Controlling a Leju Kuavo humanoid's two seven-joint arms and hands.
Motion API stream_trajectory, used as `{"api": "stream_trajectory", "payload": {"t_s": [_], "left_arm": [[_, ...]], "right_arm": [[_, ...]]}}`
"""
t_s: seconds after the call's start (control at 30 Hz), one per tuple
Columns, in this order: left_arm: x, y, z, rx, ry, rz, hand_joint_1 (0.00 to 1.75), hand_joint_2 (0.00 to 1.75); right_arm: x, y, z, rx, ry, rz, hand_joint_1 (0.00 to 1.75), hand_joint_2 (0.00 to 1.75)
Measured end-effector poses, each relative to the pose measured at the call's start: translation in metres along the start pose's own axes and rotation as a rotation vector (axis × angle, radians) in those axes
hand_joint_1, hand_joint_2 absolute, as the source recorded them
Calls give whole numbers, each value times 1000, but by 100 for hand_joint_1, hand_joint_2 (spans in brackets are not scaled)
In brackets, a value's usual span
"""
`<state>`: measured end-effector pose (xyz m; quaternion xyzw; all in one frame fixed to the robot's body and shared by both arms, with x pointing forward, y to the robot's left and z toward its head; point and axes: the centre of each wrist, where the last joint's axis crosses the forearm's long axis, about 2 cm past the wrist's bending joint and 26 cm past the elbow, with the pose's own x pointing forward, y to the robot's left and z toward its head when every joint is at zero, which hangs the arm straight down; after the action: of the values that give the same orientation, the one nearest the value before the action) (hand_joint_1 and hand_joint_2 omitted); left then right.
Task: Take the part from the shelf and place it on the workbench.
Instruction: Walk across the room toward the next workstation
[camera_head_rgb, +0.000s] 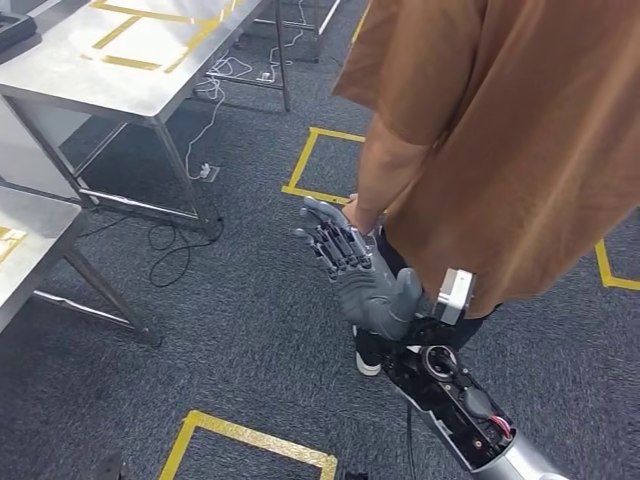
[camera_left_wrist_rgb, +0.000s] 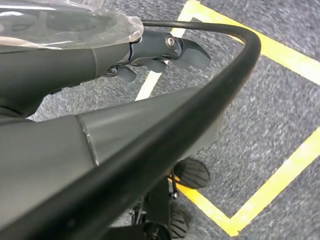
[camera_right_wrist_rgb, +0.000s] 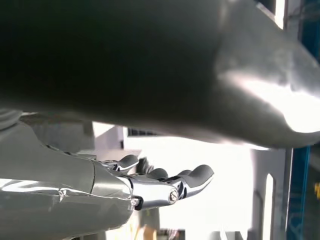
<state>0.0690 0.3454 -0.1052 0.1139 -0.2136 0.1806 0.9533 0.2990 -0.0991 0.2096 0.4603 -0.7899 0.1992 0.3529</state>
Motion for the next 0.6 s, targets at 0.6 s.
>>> {"api": "stream_trajectory", "payload": {"t_s": [0.6], "left_arm": [[-1, 1, 0, 3, 7, 5, 0, 0]], "right_arm": [[5, -1, 1, 19, -22, -12, 0, 0]]}}
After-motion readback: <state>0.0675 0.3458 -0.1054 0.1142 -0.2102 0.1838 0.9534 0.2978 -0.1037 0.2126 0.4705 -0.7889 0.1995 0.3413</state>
